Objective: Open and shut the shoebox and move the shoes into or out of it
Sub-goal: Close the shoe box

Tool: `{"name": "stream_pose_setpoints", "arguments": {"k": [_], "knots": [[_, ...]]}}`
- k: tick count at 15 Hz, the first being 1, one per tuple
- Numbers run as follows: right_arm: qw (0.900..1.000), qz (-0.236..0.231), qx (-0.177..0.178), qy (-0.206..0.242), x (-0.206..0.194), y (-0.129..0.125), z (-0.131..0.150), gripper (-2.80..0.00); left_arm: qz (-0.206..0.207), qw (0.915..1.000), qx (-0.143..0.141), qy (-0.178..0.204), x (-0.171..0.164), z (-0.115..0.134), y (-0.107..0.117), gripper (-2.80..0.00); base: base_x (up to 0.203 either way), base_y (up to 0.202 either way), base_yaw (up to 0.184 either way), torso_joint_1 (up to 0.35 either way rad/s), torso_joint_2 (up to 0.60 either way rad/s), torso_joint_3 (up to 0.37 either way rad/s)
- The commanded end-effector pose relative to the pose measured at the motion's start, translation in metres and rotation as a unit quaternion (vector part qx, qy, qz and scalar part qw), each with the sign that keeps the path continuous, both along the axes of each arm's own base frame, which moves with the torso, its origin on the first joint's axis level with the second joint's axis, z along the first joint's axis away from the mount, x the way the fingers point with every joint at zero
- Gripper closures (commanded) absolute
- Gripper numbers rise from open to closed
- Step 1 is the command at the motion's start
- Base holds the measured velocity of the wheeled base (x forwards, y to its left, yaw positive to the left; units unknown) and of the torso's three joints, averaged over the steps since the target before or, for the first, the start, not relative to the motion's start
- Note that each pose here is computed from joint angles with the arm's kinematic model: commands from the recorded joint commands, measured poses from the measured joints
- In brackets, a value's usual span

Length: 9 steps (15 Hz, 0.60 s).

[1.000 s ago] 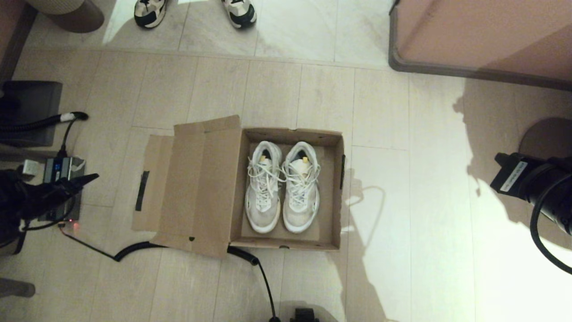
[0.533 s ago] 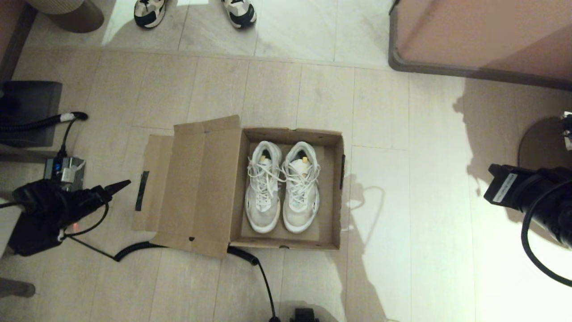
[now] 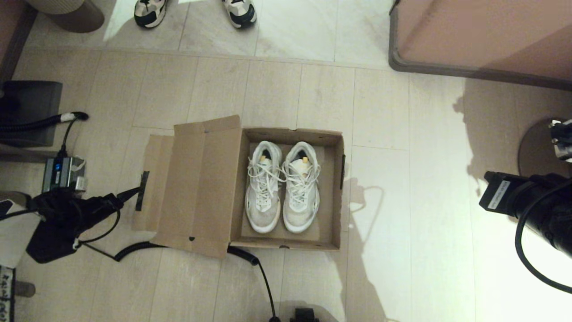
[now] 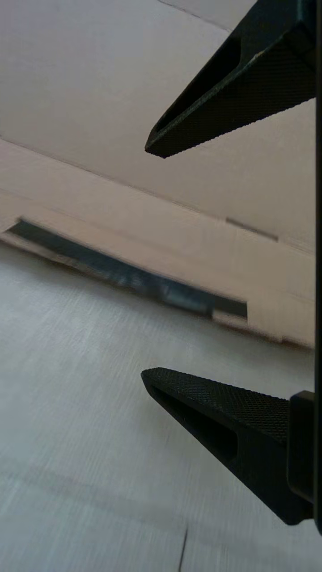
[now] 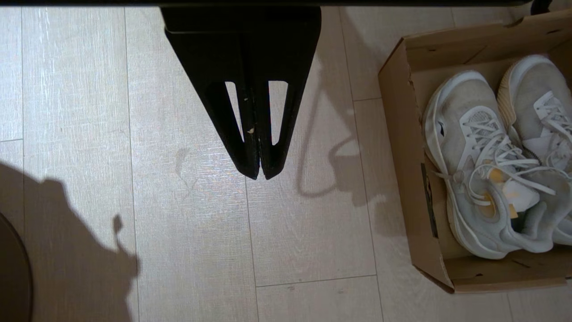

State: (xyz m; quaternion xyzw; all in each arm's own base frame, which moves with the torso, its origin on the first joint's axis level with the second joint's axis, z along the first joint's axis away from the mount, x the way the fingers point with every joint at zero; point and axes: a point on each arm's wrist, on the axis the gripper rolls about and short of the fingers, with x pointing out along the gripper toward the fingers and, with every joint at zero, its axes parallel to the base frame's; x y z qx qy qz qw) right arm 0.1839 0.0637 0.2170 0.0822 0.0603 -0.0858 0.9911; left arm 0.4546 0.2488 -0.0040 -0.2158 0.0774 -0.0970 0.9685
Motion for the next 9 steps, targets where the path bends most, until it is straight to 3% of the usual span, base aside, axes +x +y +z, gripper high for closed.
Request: {"name": "stream_pose_setpoints", "arguments": {"k": [1,3,9], "knots": [[1.0,-0.001,-0.002,0.005,0.001,0.001,-0.003,0.0,-0.005,0.9998,-0.016,0.008,0.002,-0.008,-0.005,-2.8,0.0,0.0,0.0,0.0,0.0,0.0],[1.0,-0.001,-0.003,0.008,0.002,0.001,-0.004,0.0,-0.01,0.9994,-0.034,0.005,0.005,-0.008,-0.011,-2.8,0.0,0.0,0.0,0.0,0.0,0.0],[1.0,-0.001,-0.006,0.005,0.003,0.001,-0.002,0.0,-0.026,0.9988,-0.04,0.011,0.009,-0.011,-0.029,-2.8,0.0,0.0,0.0,0.0,0.0,0.0]]}}
